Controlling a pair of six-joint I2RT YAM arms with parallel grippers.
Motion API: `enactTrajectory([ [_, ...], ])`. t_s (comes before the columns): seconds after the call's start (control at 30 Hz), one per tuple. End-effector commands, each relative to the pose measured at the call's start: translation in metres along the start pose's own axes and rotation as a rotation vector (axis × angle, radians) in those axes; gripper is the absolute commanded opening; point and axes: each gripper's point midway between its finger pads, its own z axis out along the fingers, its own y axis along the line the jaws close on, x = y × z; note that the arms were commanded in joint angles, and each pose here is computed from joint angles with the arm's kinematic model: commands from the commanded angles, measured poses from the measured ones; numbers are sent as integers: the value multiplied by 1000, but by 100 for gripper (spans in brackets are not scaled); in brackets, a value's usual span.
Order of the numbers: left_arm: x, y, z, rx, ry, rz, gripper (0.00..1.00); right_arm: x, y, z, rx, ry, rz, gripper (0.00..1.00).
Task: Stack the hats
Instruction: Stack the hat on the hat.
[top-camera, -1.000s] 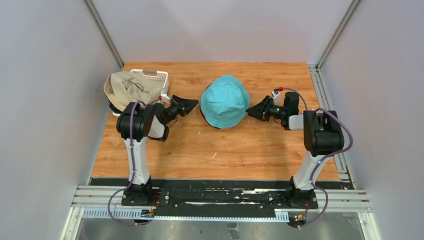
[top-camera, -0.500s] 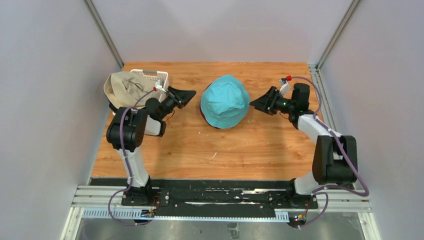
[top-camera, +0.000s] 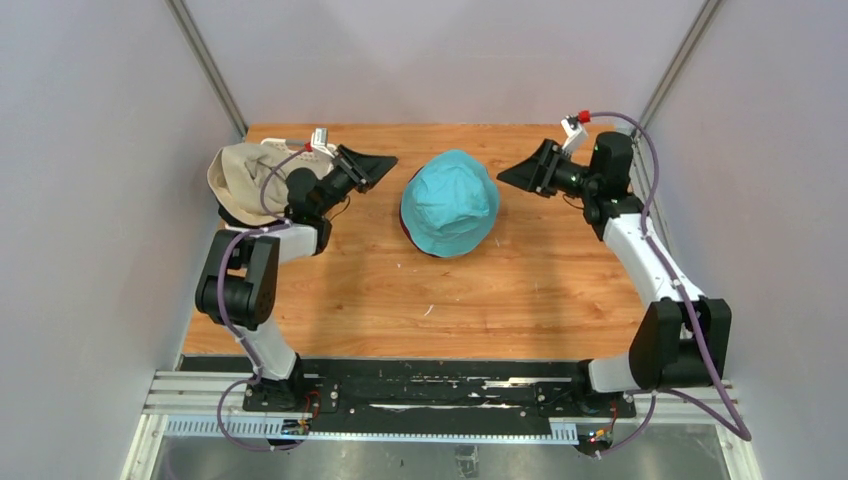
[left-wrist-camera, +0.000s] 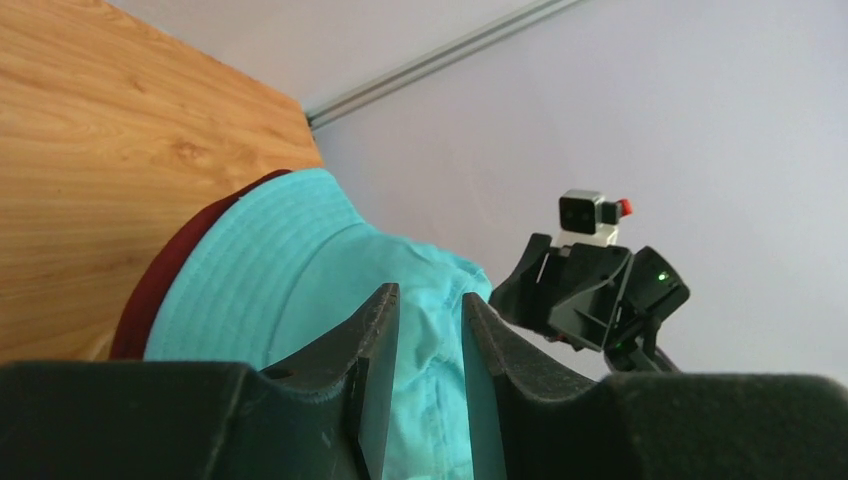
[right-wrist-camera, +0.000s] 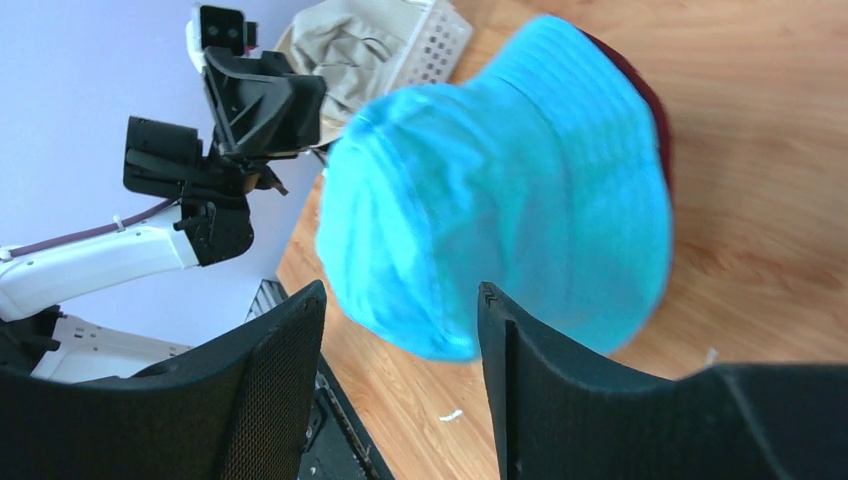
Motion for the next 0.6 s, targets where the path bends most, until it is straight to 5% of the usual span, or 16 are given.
enactTrajectory([
  [0.0, 3, -19, 8, -45, 44, 112, 34, -5, 29, 25, -65, 32, -47, 57],
  [0.57, 8, -37, -11, -142, 57, 257, 36, -1, 76, 83, -224, 108, -70, 54],
])
